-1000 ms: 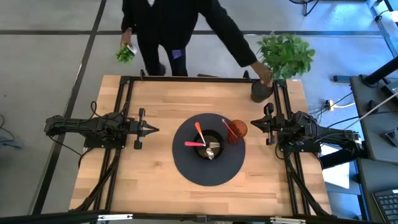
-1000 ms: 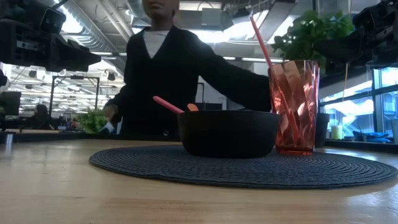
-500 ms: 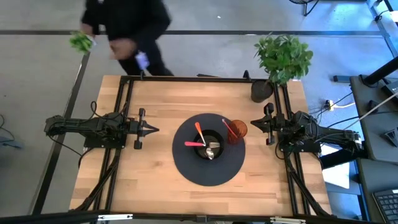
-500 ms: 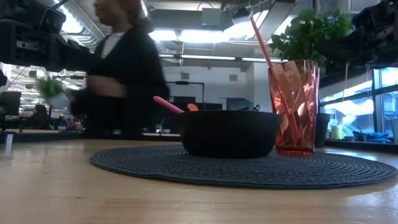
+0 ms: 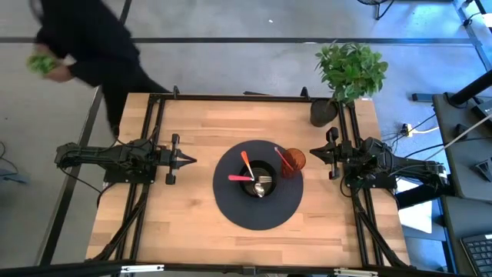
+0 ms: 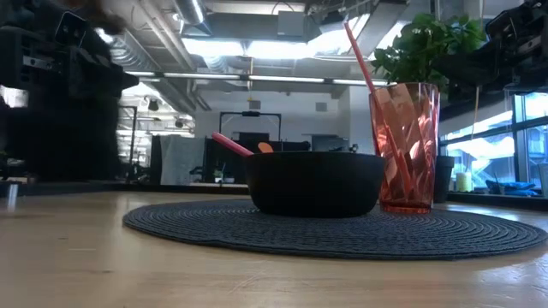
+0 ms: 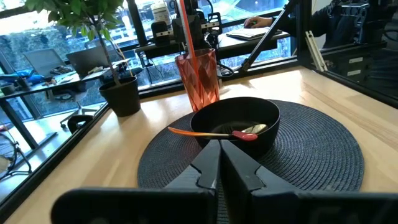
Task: Pick & Place Utensil
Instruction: Return to Home Position
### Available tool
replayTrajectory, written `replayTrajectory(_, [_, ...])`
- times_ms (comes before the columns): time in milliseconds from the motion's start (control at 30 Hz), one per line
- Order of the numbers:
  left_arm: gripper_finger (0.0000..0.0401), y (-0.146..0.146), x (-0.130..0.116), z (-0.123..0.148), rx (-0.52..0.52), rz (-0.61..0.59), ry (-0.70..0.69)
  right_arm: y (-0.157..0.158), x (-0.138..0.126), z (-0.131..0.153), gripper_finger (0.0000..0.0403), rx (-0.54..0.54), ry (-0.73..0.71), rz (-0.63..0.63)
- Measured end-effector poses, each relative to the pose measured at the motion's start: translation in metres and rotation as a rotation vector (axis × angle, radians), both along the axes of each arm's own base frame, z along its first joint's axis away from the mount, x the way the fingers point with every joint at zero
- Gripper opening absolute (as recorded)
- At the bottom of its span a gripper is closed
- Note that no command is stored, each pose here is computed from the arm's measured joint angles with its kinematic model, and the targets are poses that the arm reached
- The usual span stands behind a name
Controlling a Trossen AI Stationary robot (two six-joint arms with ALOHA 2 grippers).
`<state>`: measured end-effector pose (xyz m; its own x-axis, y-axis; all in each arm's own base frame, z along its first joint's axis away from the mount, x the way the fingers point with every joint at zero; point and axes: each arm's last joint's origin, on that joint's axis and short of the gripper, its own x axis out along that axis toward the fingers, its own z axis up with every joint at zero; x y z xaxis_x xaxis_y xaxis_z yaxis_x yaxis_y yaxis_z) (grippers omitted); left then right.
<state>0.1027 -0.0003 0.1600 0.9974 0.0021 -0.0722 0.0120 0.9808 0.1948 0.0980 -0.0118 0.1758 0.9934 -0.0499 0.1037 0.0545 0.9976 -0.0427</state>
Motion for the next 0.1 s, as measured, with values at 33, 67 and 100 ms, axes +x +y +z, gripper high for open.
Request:
replayTrajectory(33, [0.0006,0.0000,0.0000,0.0000,0.000,0.000,0.000,0.0000,0.0000,0.0000,0.0014,-0.001,0.000,0.000])
replayTrajectory(67, [0.0007,0.0000,0.0000,0.0000,0.000,0.000,0.000,0.0000,0.0000,0.0000,0.0014,0.000,0.000,0.000])
replayTrajectory(100, [0.0008,0.0000,0.0000,0.0000,0.000,0.000,0.000,0.0000,0.0000,0.0000,0.0014,0.002,0.000,0.000])
